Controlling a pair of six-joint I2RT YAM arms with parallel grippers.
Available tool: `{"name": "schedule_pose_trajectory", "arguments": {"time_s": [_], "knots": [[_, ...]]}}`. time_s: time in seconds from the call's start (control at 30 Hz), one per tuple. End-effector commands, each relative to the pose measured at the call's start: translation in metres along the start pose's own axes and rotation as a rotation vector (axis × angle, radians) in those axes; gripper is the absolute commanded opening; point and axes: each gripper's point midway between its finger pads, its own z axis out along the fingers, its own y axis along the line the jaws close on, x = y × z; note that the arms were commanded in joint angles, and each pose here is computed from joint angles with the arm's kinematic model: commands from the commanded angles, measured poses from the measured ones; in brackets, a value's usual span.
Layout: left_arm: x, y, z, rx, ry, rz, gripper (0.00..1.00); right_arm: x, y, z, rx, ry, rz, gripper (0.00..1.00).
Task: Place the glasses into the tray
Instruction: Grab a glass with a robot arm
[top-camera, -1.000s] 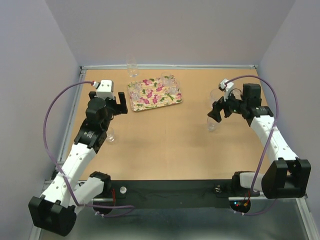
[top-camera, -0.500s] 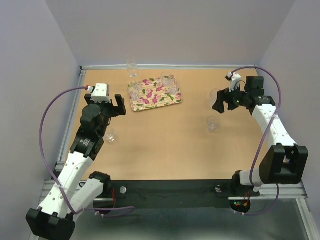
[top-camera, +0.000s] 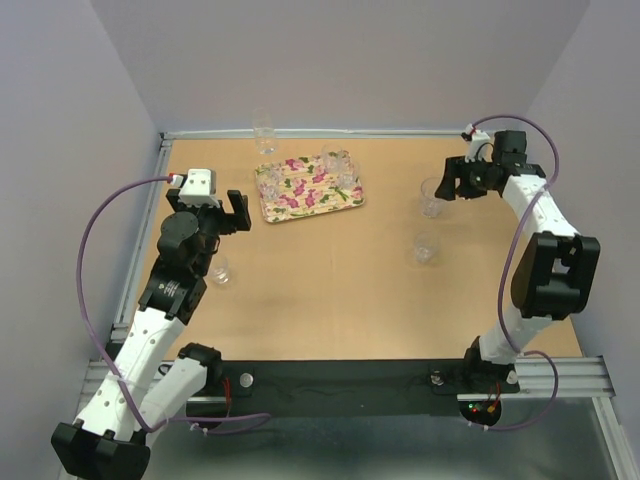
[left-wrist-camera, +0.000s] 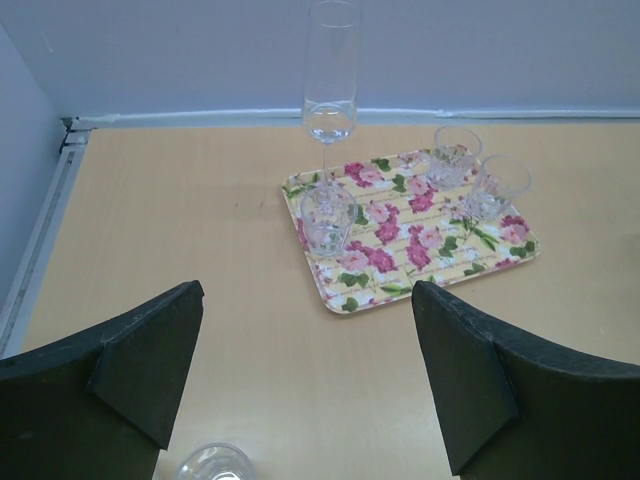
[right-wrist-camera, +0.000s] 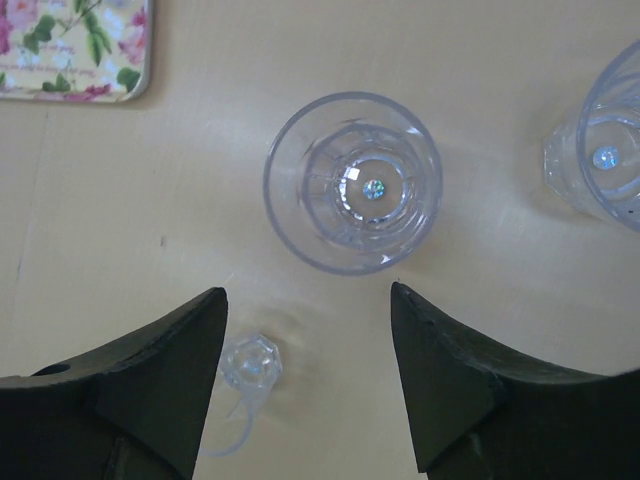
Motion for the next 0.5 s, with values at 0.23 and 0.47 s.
{"name": "schedule_pose_trajectory", "arguments": {"time_s": [0.23,0.47], "knots": [[-0.005,0.0,0.004,-0.008,-0.035,-0.005,0.97,-0.021,-0.045,0.023,0.164,-0.007,0.1,0.52],[-0.003,0.0,0.005,-0.009,-0.029,-0.004,0.97,-0.015,-0.06,0.038,0.195,0.022,0.109,0.47]]}}
